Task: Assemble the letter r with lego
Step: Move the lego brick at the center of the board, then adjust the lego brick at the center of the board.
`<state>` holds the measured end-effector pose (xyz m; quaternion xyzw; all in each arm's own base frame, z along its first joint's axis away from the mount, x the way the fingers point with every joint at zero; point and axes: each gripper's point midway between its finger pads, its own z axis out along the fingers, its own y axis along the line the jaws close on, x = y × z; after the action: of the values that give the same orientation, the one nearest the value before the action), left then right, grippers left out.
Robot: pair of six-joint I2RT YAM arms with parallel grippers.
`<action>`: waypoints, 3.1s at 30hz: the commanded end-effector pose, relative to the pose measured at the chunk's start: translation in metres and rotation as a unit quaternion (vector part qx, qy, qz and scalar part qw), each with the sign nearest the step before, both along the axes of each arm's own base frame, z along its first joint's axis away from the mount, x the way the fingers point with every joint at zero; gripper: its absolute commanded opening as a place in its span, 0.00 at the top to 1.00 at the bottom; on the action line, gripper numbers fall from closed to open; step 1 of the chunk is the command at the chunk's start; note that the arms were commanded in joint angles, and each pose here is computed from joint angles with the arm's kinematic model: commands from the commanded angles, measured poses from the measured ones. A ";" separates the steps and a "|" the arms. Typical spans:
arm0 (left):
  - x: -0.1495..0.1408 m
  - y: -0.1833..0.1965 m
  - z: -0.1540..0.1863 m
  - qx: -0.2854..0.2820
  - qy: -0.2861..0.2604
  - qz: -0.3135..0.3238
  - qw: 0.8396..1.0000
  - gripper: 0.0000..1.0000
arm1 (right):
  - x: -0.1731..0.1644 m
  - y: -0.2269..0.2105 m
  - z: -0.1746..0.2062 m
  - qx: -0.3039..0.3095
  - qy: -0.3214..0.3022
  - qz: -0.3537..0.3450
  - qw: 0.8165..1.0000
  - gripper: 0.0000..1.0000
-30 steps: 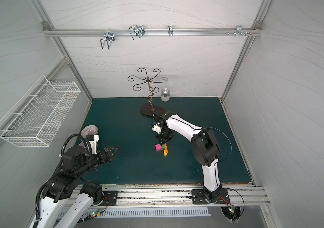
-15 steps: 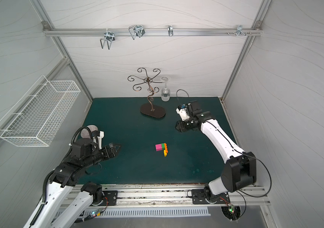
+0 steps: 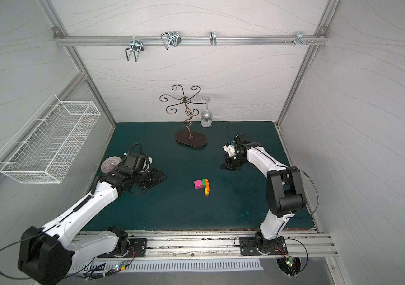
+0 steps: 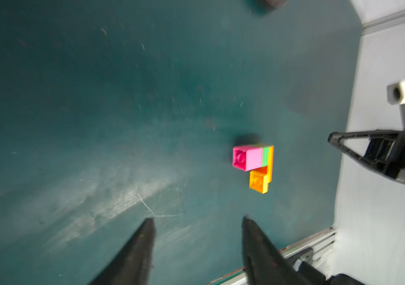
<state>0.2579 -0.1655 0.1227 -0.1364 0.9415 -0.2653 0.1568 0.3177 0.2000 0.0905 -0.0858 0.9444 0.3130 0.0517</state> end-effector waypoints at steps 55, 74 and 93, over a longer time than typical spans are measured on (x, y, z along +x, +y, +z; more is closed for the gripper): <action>0.058 -0.092 -0.055 0.049 0.044 0.001 0.998 1.00 | -0.052 0.069 -0.070 -0.114 0.037 0.146 0.982 1.00; 0.006 -0.093 -0.093 -0.015 0.144 0.006 0.989 1.00 | -0.049 0.085 -0.060 -0.102 0.030 0.175 0.979 1.00; 0.030 -0.128 -0.092 -0.044 0.157 -0.011 0.986 1.00 | -0.071 0.098 -0.072 -0.109 0.048 0.179 0.977 1.00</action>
<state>0.2695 -0.2645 0.0170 -0.1829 0.9550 -0.2330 -0.0124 0.2655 0.2911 0.0305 -0.2431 0.9446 0.2182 -0.0326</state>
